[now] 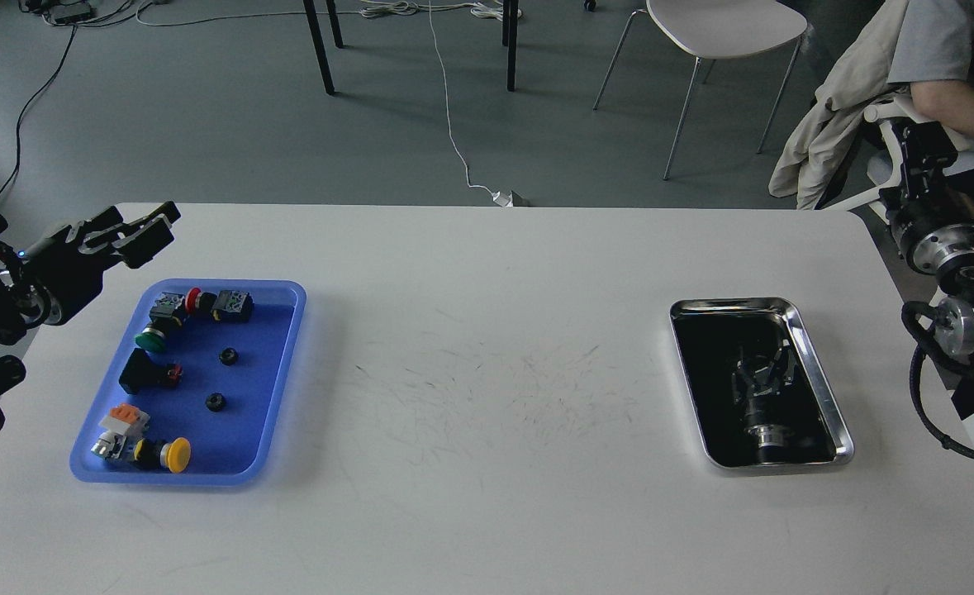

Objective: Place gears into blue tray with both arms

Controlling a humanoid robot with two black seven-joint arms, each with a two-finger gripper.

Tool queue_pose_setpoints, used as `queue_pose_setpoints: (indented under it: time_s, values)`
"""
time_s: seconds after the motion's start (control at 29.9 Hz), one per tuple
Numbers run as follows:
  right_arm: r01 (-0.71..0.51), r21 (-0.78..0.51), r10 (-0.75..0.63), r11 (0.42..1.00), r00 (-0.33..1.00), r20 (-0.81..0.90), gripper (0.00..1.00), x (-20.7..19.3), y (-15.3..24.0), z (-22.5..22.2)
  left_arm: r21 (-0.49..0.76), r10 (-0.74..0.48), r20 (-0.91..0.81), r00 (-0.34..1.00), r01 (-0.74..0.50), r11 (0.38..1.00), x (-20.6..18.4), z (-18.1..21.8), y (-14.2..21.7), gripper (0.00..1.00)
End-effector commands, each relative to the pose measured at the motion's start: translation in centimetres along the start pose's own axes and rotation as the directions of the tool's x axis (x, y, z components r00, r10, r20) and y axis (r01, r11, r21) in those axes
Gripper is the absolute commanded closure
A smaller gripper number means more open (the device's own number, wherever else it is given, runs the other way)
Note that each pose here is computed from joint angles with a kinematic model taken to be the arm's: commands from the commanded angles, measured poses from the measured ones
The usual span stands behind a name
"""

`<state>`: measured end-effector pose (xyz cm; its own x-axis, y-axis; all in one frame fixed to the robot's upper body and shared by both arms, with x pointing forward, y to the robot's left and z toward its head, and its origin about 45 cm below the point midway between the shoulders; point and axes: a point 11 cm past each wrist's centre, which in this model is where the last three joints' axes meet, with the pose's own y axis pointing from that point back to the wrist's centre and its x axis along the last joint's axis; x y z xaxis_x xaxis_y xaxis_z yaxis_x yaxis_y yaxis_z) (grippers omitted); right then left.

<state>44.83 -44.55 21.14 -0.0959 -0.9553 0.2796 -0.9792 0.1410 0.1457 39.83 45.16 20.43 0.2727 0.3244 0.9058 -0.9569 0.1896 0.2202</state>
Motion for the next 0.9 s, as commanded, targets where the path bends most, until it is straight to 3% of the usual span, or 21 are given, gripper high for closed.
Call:
queue_pose_setpoints:
  time_s: [0.0,0.1,0.2,0.4,0.57,0.77,0.87]
  values:
    - [0.031,0.008,-0.032,0.999,0.999,0.010,0.02,-0.3,0.1,-0.5,0.013,0.131,-0.145,0.981,-0.131,0.991,2.8,0.8,-0.9,0.01]
    - [0.050,0.024,-0.050,0.998,0.999,0.007,0.02,0.0,0.4,-1.3,0.088,0.155,-0.175,0.972,-0.142,0.986,3.5,-1.4,-0.8,0.01]
    - [0.069,0.033,-0.069,0.997,0.998,0.009,0.02,-0.3,0.5,-1.9,0.042,0.131,-0.289,0.948,-0.124,0.991,3.7,1.0,-3.2,0.01]
    - [0.074,0.050,-0.078,0.996,0.994,0.083,0.02,-1.7,0.0,-2.8,0.043,0.132,-0.558,0.819,-0.130,0.991,3.7,2.1,-5.0,0.01]
    - [0.089,0.076,-0.106,0.993,0.956,0.273,0.02,-4.2,-0.4,-4.4,0.009,0.124,-0.806,0.579,-0.197,0.980,4.1,4.8,-6.8,0.01]
    - [0.125,0.076,-0.145,0.989,0.893,0.425,0.01,-6.5,-0.2,-4.9,-0.007,0.100,-0.937,0.334,-0.306,0.952,5.6,7.3,-8.2,0.01]
    - [0.125,0.070,-0.143,0.990,0.870,0.473,0.01,-7.6,-0.3,-4.8,-0.014,0.087,-0.956,0.279,-0.340,0.940,6.2,8.1,-8.6,0.01]
